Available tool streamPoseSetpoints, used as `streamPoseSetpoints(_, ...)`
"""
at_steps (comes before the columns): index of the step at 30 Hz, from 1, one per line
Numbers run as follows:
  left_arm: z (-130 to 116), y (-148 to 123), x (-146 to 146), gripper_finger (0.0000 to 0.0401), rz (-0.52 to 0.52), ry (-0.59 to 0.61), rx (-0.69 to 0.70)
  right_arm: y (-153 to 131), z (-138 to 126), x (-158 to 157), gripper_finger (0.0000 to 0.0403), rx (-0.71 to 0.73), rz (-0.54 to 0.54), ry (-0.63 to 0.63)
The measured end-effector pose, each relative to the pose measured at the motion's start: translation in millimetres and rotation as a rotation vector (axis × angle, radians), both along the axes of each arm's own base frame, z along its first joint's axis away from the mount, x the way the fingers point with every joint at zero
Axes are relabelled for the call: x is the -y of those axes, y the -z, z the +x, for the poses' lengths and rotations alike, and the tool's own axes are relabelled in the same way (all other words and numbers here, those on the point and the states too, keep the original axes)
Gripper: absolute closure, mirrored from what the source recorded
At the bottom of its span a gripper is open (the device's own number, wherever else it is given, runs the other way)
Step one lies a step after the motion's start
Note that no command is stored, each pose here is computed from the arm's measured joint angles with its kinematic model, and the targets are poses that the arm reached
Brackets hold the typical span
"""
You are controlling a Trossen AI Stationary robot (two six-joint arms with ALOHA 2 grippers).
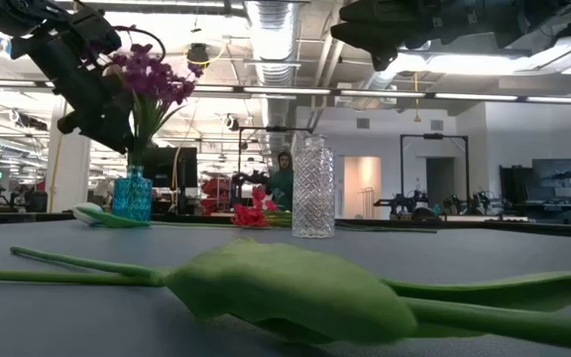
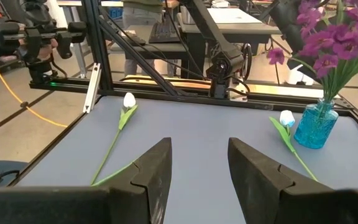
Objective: Sort flowers into vase by color
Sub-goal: Put the top dark red tulip into the blue vase
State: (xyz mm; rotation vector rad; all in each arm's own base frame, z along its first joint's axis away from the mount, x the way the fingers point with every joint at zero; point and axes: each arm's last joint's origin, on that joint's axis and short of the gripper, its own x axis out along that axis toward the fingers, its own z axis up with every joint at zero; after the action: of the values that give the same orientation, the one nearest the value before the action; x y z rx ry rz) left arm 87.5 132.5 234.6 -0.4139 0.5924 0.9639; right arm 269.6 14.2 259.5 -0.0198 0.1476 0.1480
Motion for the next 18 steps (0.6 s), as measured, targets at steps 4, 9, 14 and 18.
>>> streamPoseSetpoints(4, -0.4, 1.3, 1.0, 0.0259, -0.007, 0.023, -0.021, 0.0, 0.0, 0.0, 0.0221, 0.0, 0.0, 0.0)
streamPoseSetpoints(9, -1.5, 3.6, 2.7, 0.0259, -0.015, 0.051, -0.064, 0.0, 0.0, 0.0, 0.0221, 0.0, 0.0, 0.0)
streamPoseSetpoints(14, -2.3, 5.0, 3.9, 0.0241, -0.026, 0.064, -0.087, 0.0, 0.0, 0.0, 0.0221, 0.0, 0.0, 0.0)
streamPoseSetpoints(18, -2.5, 4.6, 5.7, 0.0203, -0.053, 0.083, -0.084, 0.0, 0.0, 0.0, 0.0221, 0.0, 0.0, 0.0)
